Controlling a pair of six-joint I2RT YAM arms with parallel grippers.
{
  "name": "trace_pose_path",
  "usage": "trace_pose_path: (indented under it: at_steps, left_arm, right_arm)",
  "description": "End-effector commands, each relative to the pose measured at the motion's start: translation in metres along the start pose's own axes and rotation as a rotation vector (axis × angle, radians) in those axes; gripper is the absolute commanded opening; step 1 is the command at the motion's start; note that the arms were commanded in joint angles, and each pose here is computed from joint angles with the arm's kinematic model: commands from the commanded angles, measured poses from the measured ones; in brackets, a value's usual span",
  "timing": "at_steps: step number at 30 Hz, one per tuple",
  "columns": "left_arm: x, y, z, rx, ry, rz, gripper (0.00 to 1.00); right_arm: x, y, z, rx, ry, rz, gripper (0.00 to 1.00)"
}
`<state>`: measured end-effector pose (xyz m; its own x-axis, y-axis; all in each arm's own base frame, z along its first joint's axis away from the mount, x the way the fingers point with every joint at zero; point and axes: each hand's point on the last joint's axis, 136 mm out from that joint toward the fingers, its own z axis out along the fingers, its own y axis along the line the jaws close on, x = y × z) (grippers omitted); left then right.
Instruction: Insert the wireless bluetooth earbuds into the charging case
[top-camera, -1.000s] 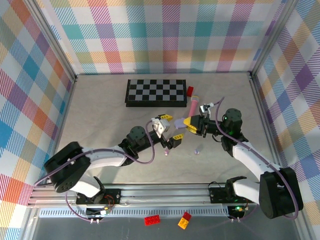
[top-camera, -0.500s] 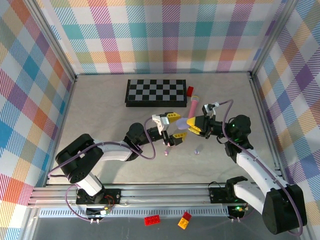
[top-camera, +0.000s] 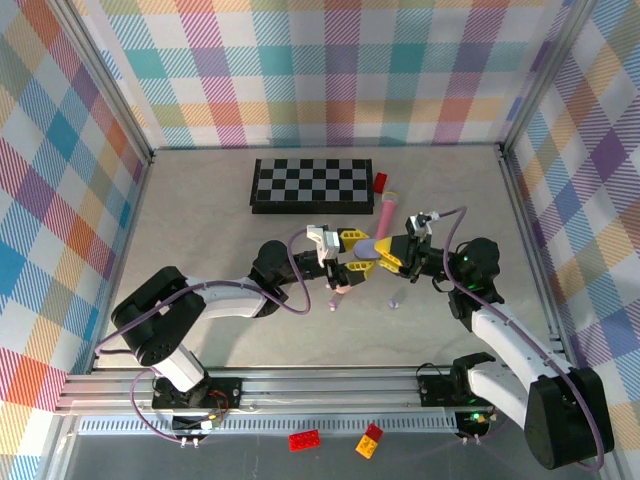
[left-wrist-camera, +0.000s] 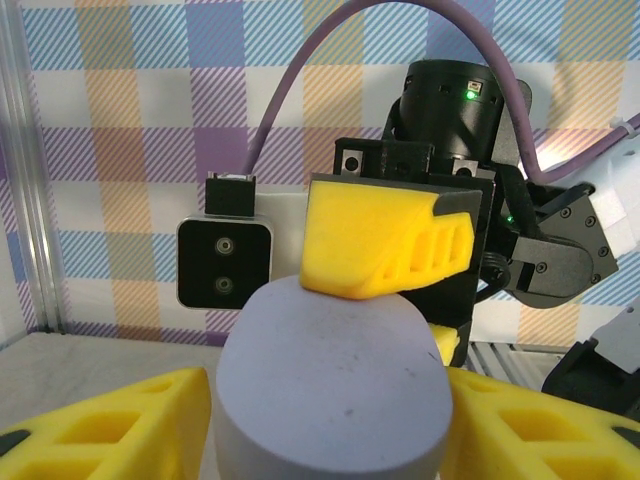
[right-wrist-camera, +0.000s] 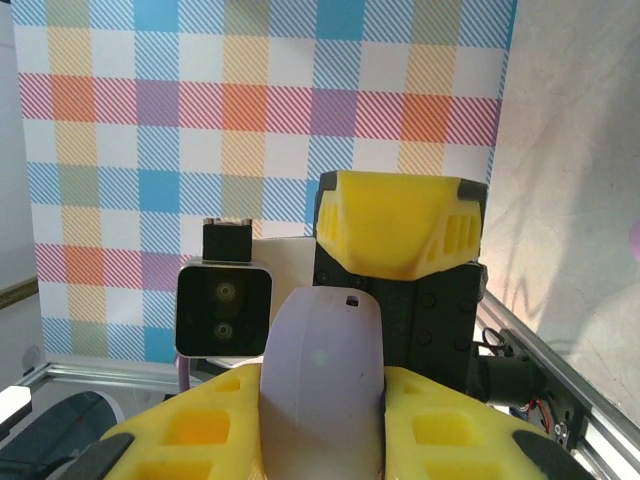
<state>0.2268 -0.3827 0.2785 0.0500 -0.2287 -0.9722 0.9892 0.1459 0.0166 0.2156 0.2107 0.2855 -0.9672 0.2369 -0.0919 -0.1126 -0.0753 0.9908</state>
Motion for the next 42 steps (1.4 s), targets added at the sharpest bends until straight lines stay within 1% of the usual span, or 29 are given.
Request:
trace_pose_path:
  at_steps: [1, 5, 10, 14, 18, 22, 26, 27, 29, 34, 35, 37, 39, 42]
  left_arm:
    - [-0.018, -0.003, 0.003, 0.037, -0.059, 0.033, 0.56]
    - [-0.019, -0.004, 0.003, 0.042, -0.061, 0.038, 0.56]
    - [-0.021, -0.004, 0.003, 0.043, -0.063, 0.044, 0.56]
    - [-0.021, -0.005, 0.003, 0.048, -0.064, 0.044, 0.50]
    - [-0.022, -0.006, 0.004, 0.054, -0.064, 0.045, 0.40]
    - [-0.020, -0.007, 0.004, 0.065, -0.060, 0.044, 0.35]
    - [-0.022, -0.010, 0.004, 0.078, -0.061, 0.054, 0.33]
    - [-0.022, -0.011, 0.003, 0.083, -0.061, 0.060, 0.32]
    - [-0.022, -0.012, 0.003, 0.088, -0.061, 0.070, 0.32]
    - [-0.018, -0.013, 0.000, 0.086, -0.051, 0.072, 0.32]
    - [-0.017, -0.012, -0.001, 0.081, -0.049, 0.071, 0.32]
    - [-0.015, -0.013, -0.002, 0.075, -0.045, 0.071, 0.32]
    - [-0.012, -0.011, -0.005, 0.065, -0.038, 0.066, 0.32]
    - [-0.007, -0.011, -0.010, 0.060, -0.022, 0.055, 0.32]
  right_arm:
    - [-0.003, 0.018, -0.001, -0.048, -0.020, -0.067, 0.04]
    - [-0.004, 0.022, -0.002, -0.059, -0.027, -0.070, 0.04]
    - [-0.004, 0.018, -0.002, -0.054, -0.032, -0.058, 0.04]
    - [-0.004, 0.016, -0.002, -0.051, -0.031, -0.059, 0.04]
    - [-0.004, 0.014, -0.002, -0.045, -0.029, -0.055, 0.04]
    - [-0.005, 0.014, -0.002, -0.044, -0.029, -0.053, 0.04]
    - [-0.005, 0.012, -0.002, -0.033, -0.030, -0.051, 0.05]
    - [-0.005, 0.011, -0.002, -0.026, -0.031, -0.051, 0.07]
    - [-0.005, 0.007, -0.002, -0.011, -0.035, -0.048, 0.16]
    - [-0.008, -0.001, -0.005, 0.041, -0.057, -0.054, 0.55]
    - [-0.009, -0.002, -0.006, 0.049, -0.064, -0.061, 0.60]
    - [-0.013, -0.007, -0.011, 0.072, -0.082, -0.062, 0.68]
    - [-0.017, -0.012, -0.017, 0.098, -0.106, -0.069, 0.72]
    - [-0.018, -0.019, -0.026, 0.207, -0.126, -0.152, 0.79]
